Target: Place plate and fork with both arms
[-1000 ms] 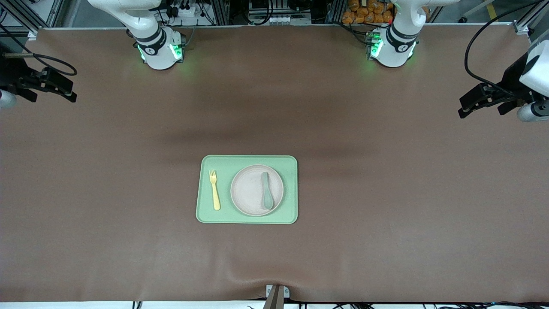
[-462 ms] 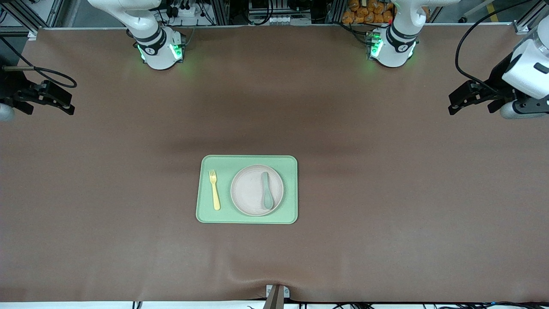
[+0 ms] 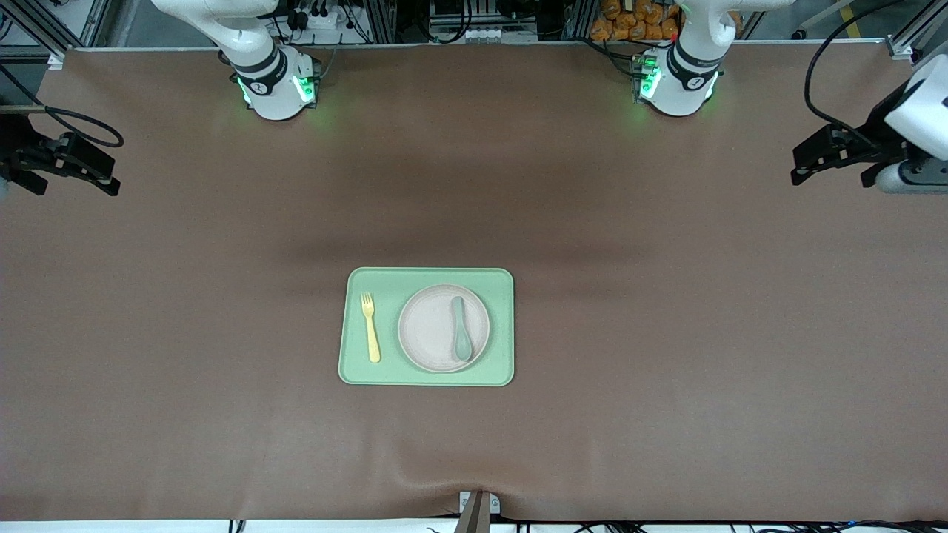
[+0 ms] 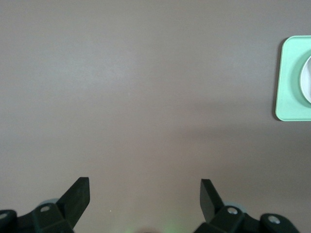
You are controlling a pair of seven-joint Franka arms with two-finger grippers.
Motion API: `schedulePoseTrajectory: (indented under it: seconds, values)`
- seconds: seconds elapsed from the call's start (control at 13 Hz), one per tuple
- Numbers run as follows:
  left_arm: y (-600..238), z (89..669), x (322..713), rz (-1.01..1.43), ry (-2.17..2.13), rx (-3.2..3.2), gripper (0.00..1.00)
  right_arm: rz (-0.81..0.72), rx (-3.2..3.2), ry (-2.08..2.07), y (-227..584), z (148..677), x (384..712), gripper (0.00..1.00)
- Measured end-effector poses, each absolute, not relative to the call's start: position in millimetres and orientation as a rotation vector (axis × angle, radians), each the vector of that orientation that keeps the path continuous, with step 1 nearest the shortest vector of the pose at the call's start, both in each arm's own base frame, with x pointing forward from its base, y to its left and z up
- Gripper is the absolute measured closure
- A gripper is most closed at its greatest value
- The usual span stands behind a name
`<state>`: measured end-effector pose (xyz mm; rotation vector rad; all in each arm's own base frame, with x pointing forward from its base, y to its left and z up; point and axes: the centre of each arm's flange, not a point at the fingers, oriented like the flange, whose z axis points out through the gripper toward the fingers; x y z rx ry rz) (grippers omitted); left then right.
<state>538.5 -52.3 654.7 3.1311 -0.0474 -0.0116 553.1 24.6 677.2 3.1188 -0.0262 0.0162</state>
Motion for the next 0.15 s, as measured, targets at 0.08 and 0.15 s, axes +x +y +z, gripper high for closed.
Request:
schedulePoseTrajectory:
  seconds: [0.08,0.15]
  values:
    - [-50.9,657.1,537.6,-0.008,-0.044,3.131,0.00,0.016,3.119,-0.029,23.6,678.6,551.7,0.00]
    - [-51.1,658.0,536.9,-0.007,-0.044,3.131,0.00,0.018,3.119,-0.031,22.9,679.9,550.7,0.00]
